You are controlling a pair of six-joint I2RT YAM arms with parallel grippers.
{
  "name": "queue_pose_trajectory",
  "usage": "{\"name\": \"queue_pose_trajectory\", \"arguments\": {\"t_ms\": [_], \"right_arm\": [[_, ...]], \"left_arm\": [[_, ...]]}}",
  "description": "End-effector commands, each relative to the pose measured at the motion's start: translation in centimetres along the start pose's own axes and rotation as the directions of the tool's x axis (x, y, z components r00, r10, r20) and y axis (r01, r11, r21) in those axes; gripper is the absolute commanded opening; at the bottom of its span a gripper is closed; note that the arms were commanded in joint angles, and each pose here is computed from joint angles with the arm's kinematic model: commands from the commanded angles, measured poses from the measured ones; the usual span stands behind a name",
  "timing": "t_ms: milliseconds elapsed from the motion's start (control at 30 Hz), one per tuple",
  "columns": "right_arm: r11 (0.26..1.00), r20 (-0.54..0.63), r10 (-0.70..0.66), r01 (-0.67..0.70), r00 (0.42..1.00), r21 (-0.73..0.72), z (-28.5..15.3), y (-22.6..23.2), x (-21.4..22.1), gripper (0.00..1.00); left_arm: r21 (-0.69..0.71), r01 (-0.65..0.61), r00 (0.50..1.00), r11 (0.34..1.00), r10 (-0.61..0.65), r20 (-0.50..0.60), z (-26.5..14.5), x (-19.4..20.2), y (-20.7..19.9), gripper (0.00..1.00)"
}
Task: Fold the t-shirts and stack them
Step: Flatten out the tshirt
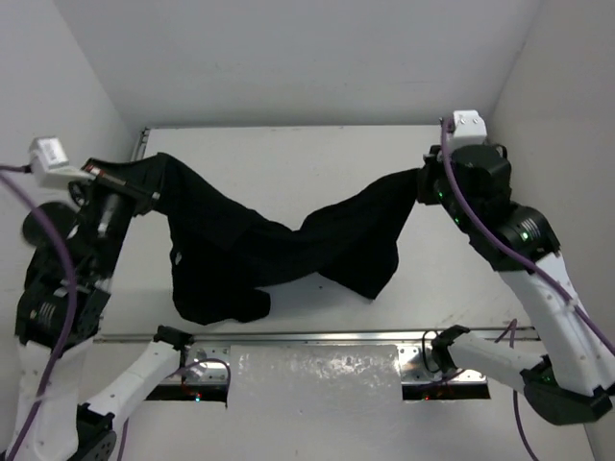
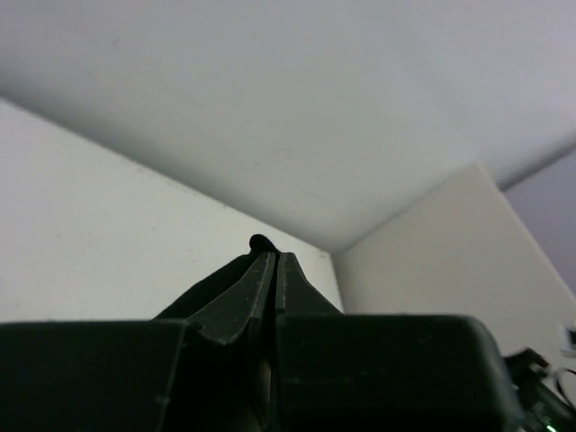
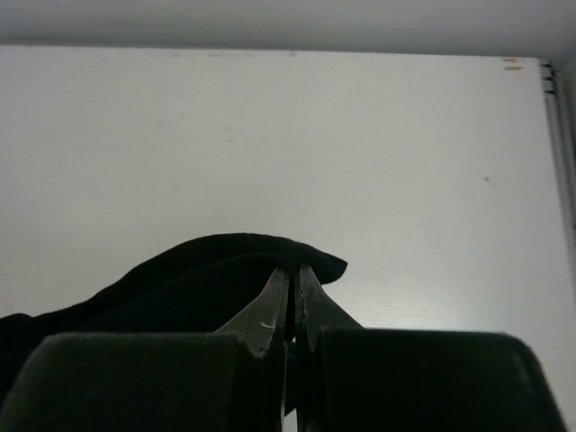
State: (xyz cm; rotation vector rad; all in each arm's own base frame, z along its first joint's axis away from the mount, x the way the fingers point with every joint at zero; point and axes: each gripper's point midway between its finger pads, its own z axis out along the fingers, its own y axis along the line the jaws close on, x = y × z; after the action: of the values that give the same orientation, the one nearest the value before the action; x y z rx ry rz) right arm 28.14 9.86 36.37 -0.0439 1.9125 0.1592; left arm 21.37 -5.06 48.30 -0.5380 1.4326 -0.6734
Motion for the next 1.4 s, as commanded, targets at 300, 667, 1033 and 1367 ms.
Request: {"name": "queue_pose_trajectory", "arguments": {"t_ms": [300,667,1033,1367], "right_arm": [[0.974,0.059,-0.088,0.074,0.994,0.213,12.2,-2.7,-9.7,0.00],[0.986,0.267,-0.051,0.006,0.962,0.164,-0.8,-4.2,-12.8,0.00],[0.994,0.427,-0.043,-0.004,0.903,0.108,-14.7,-6.2,-15.0,0.00],[0.986,0.250,-0.085,0.045,0.965,0.161,-5.4,-5.5,-10.2,0.00]], "left_arm": [[-0.152,-0.105,0.989,0.983,0.119,0.087,17.3,-0.3,0.6,0.00],[0.150,-0.104,0.990,0.983,0.089,0.107,8.8,-5.1,-7.5,0.00],[0.376,-0.071,0.983,0.924,0.002,0.182,-5.2,-9.9,-12.1,0.00],[0.143,-0.032,0.999,0.989,0.034,-0.013,3.9,-3.4,-6.6,0.00]]}}
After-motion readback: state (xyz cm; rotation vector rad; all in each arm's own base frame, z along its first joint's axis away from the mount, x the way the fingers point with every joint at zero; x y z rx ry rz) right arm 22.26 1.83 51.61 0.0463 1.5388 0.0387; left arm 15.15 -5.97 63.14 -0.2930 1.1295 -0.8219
